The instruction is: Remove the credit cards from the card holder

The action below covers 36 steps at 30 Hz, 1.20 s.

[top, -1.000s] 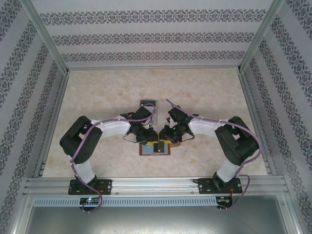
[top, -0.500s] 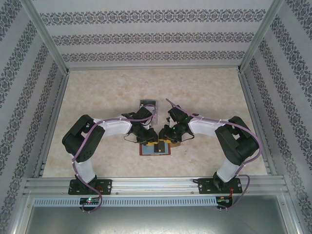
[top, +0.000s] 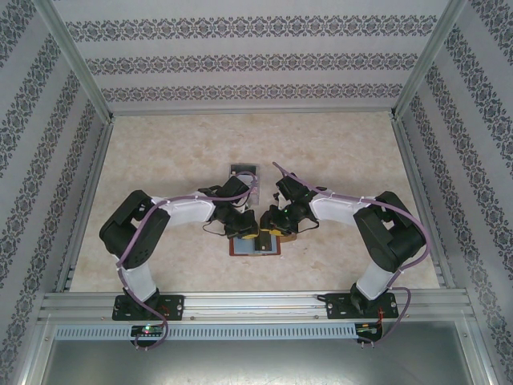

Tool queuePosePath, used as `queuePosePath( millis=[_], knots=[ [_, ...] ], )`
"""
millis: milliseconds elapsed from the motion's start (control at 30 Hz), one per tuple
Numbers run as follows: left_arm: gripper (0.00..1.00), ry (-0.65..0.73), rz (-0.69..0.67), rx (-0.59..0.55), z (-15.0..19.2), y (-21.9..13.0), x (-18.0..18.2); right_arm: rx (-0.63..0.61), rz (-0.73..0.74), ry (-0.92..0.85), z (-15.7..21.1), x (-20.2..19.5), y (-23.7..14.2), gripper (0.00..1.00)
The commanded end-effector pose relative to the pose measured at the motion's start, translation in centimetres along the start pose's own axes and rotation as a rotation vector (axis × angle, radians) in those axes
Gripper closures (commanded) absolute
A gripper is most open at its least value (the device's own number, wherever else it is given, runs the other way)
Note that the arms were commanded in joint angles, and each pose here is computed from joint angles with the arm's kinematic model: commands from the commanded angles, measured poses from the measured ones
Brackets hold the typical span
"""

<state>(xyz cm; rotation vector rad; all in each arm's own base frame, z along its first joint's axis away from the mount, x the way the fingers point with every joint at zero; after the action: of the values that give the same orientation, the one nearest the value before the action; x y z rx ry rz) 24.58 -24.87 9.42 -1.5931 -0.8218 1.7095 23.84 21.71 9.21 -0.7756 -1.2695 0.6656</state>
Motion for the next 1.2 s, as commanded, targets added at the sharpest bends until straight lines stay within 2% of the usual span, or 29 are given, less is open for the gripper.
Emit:
queuePosePath(
  millis=[0, 667, 967, 1167],
  knots=[
    [0.92, 0.023, -0.035, -0.037, 0.3, -0.7, 0.1, 0.005, 0.078, 0.009, 0.3, -1.0, 0.2, 0.58],
    [0.93, 0.051, -0.092, -0.062, 1.5, -3.3, 0.2, -0.035, 0.187, -0.036, 0.1, -1.1, -1.2, 0.55],
    [0.94, 0.097, -0.12, -0.066, 1.5, -5.1, -0.2, -0.057, 0.149, -0.063, -0.1, 0.3, -2.3, 0.54],
    [0.96, 0.2, -0.126, -0.055, 1.0, -6.7, -0.9, -0.095, 0.115, -0.084, -0.3, 1.3, -3.9, 0.54]
  ],
)
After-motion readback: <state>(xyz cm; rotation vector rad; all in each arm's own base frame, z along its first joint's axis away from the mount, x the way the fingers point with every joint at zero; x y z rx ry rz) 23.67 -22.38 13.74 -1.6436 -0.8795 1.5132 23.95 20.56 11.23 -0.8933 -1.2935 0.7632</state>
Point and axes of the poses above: each hand's point on the last joint's axis, 136 mm out from that joint toward the fingers, its own y axis out along the fingers, its own x axis along the line the jaws close on, z = x × y, the point moved 8 cm from there along -y, back along the fingers, and after that the axes turned 4 degrees about y, right-handed, at the moved point
